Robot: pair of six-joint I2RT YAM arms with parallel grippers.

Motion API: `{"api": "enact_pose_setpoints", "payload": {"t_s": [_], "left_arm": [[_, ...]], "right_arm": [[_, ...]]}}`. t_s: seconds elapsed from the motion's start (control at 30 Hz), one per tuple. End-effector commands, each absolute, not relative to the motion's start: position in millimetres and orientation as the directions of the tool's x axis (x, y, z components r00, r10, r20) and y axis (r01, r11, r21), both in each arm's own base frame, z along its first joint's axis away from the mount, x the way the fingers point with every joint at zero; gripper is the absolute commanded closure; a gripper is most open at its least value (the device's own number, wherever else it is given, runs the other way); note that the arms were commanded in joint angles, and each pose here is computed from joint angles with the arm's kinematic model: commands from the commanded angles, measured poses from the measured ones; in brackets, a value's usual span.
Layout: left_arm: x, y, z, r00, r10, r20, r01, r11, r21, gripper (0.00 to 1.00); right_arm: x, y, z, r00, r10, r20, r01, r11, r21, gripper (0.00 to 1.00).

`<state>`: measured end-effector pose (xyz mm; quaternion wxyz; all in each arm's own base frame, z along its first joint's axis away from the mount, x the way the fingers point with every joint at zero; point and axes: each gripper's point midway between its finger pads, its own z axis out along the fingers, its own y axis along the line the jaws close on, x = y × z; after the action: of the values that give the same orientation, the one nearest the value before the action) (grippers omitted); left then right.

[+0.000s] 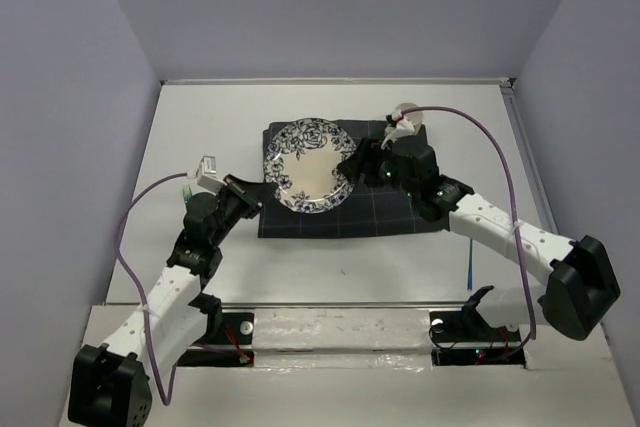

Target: Set the dinner table for one person

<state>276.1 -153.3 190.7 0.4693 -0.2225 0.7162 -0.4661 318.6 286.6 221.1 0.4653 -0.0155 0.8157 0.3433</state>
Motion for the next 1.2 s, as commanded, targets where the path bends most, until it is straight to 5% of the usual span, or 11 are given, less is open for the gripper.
{"api": "enact_pose_setpoints", "payload": {"t_s": [0.0,0.07,0.17,0.3,0.43,0.57,0.6,0.63,0.67,0.83,1.17], "left_arm": [[263,-172,267,-0.425,-0.778,-0.464,0.365,0.322,-0.874,1.00],[261,-176,268,-0.438,-0.768,-0.467,0.377,0.315,-0.871,1.00],[258,-185,264,-0.472,-0.744,-0.473,0.382,0.311,-0.870,1.00],[256,-196,260,-0.512,-0.708,-0.486,0.395,0.309,-0.865,1.00],[253,-207,265,-0.553,-0.636,-0.538,0.433,0.333,-0.838,0.96],[262,-198,251,-0.519,-0.497,-0.695,0.436,0.546,-0.716,0.27],[267,-195,266,-0.458,-0.485,-0.745,0.474,0.575,-0.667,0.27],[272,-185,272,-0.441,-0.463,-0.769,0.435,0.639,-0.635,0.09],[273,-179,273,-0.419,-0.438,-0.795,0.426,0.679,-0.598,0.01],[272,-132,300,-0.216,-0.338,-0.916,0.354,0.848,-0.396,0.01],[263,-114,303,-0.121,-0.313,-0.942,0.334,0.881,-0.336,0.01]], "right_arm": [[316,273,225,-0.534,0.382,-0.755,-0.278,0.764,0.583,0.34],[313,268,220,-0.535,0.415,-0.736,-0.264,0.745,0.612,0.56],[308,263,207,-0.561,0.433,-0.706,-0.244,0.728,0.641,0.69],[305,254,205,-0.570,0.491,-0.659,-0.217,0.683,0.697,1.00],[302,228,205,-0.544,0.552,-0.632,-0.186,0.655,0.732,1.00],[292,210,193,-0.586,0.588,-0.558,-0.147,0.599,0.787,1.00],[292,207,191,-0.593,0.593,-0.545,-0.141,0.589,0.796,1.00],[292,205,191,-0.595,0.598,-0.536,-0.137,0.582,0.801,1.00],[292,204,191,-0.596,0.602,-0.531,-0.135,0.577,0.806,1.00],[296,205,197,-0.592,0.631,-0.501,-0.132,0.537,0.833,1.00],[331,225,198,-0.581,0.680,-0.446,-0.141,0.456,0.879,1.00]]}}
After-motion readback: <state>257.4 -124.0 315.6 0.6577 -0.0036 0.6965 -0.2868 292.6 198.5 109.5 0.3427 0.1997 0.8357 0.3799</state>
